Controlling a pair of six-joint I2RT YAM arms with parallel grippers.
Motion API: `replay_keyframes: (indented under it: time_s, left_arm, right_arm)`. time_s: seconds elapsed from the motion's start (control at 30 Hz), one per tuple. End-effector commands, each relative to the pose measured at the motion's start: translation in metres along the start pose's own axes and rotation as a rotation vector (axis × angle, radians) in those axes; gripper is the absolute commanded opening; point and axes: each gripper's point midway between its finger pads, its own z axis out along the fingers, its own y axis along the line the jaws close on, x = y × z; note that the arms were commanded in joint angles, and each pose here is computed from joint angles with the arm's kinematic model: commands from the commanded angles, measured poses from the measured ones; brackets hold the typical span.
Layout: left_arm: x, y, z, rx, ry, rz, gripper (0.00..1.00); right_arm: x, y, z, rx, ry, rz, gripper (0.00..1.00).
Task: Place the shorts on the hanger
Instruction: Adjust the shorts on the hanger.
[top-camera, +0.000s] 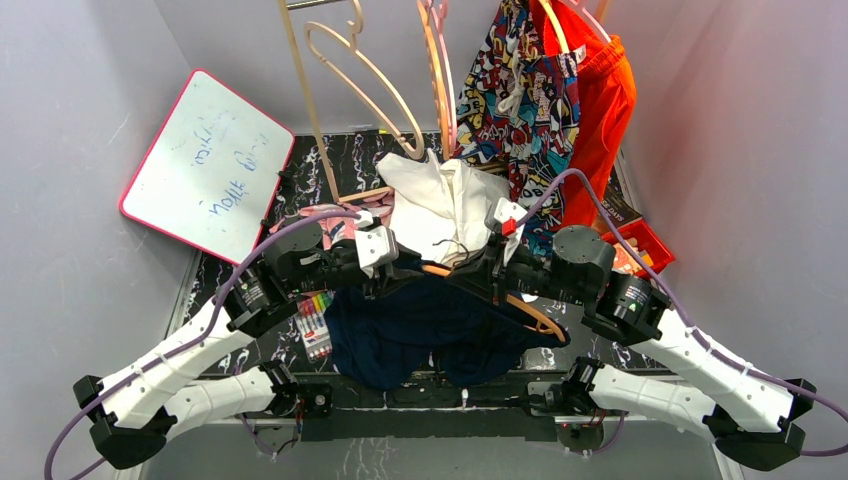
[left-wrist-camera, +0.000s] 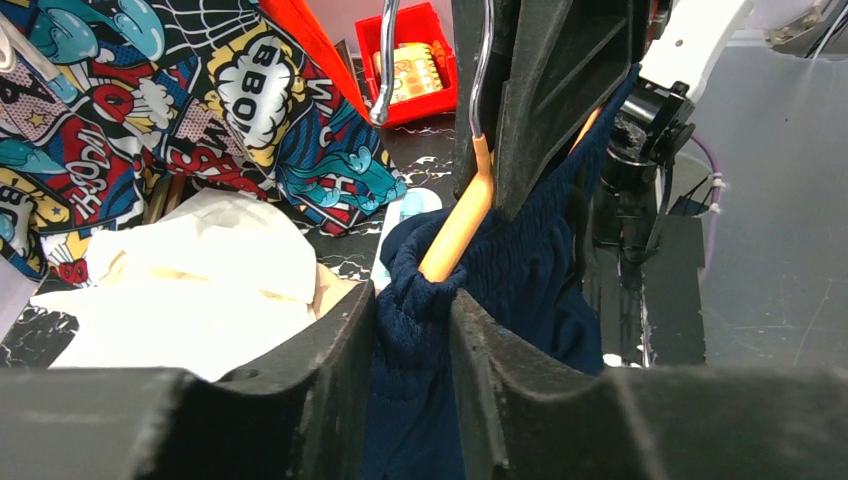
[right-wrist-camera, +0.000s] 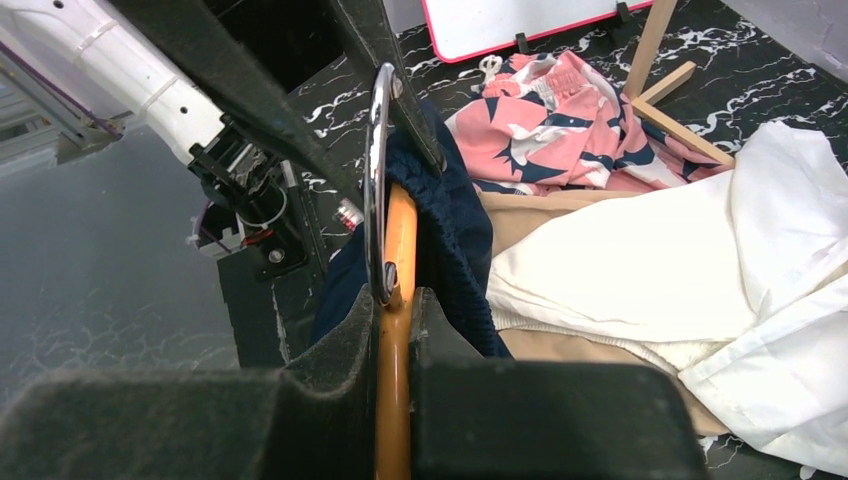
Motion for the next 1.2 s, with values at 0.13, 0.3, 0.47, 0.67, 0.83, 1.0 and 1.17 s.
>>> replay_keyframes:
  time_s: [0.13, 0.3, 0.47, 0.67, 0.83, 1.0, 1.17]
  left_arm:
    - [-0.028, -0.01, -0.003, 0.061, -0.091, 0.041, 0.08]
    - [-0.029, -0.006, -0.006, 0.035, -0.087, 0.048, 0.0]
    - [-0.011, 0.012, -0.019, -0.096, -0.033, 0.081, 0.0]
    - [0.013, 0.023, -0.038, -0.216, 0.023, 0.087, 0.0]
    - [0.005, 0.031, -0.059, -0.312, -0.018, 0.107, 0.0]
    - [0.005, 0.036, -0.071, -0.37, -0.022, 0.112, 0.0]
    - [0.012, 0.035, -0.079, -0.392, -0.016, 0.082, 0.0]
  right_arm:
    - [-0.059, 0.011, -0.014, -0.032, -0.196, -0.064, 0.0]
    - [-0.056, 0.007, -0.013, -0.009, -0.189, -0.065, 0.0]
    - [-0.057, -0.002, -0.022, 0.053, -0.214, -0.063, 0.0]
    - [-0.067, -0.002, -0.038, 0.08, -0.28, -0.047, 0.0]
    - [-0.064, -0.003, -0.042, 0.091, -0.256, -0.037, 0.0]
    - [-0.064, -0.001, -0.046, 0.082, -0.276, -0.016, 0.0]
    - [-0.07, 0.003, -0.052, 0.068, -0.334, 0.006, 0.0]
